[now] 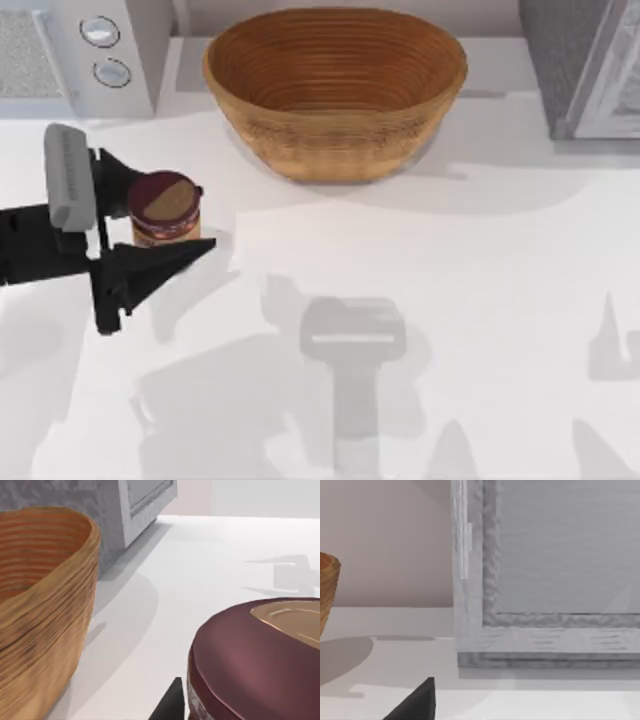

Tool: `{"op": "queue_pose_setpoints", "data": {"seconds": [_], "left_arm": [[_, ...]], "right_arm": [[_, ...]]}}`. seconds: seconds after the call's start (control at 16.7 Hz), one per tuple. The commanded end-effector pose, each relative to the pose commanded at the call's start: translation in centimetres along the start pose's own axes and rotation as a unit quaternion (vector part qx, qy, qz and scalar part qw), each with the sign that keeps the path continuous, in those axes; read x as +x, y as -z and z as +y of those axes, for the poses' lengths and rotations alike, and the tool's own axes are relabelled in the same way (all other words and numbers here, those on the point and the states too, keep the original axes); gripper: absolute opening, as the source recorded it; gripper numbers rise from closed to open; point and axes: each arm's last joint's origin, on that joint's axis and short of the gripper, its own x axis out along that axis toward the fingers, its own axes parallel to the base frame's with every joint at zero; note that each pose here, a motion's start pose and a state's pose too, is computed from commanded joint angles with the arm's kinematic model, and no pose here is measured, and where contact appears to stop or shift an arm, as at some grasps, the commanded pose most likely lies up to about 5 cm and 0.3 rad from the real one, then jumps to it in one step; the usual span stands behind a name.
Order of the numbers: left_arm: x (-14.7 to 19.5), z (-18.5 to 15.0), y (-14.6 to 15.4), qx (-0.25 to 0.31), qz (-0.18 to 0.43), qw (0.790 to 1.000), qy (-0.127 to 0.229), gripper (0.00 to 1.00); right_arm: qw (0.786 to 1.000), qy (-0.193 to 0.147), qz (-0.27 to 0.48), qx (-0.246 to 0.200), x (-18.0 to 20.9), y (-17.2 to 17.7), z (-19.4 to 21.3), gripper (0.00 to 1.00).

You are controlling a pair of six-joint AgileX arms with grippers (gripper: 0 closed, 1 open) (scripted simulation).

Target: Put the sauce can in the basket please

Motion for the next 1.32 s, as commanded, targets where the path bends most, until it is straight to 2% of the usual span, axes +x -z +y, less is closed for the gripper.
{"op": "queue_pose_setpoints", "data": {"seconds": [0.36,0.54,0.72,0.9,1.32], "left_arm": [[6.3,6.2,-5.1,-0.009,0.013,0.992,-0.128,0.00],[9.6,8.1,-7.9,-0.017,-0.009,0.982,-0.188,0.00],[12.4,9.0,-9.8,-0.030,-0.033,0.972,-0.230,0.00],[13.7,9.3,-10.6,-0.039,-0.046,0.967,-0.246,0.00],[13.9,9.5,-11.2,-0.028,-0.055,0.967,-0.245,0.00]], "right_arm": [[1.000,0.000,0.000,0.000,0.0,0.0,0.0,1.00],[1.000,0.000,0.000,0.000,0.0,0.0,0.0,1.00],[1.000,0.000,0.000,0.000,0.0,0.0,0.0,1.00],[1.000,0.000,0.000,0.000,0.0,0.0,0.0,1.00],[1.000,0.000,0.000,0.000,0.0,0.0,0.0,1.00]]}}
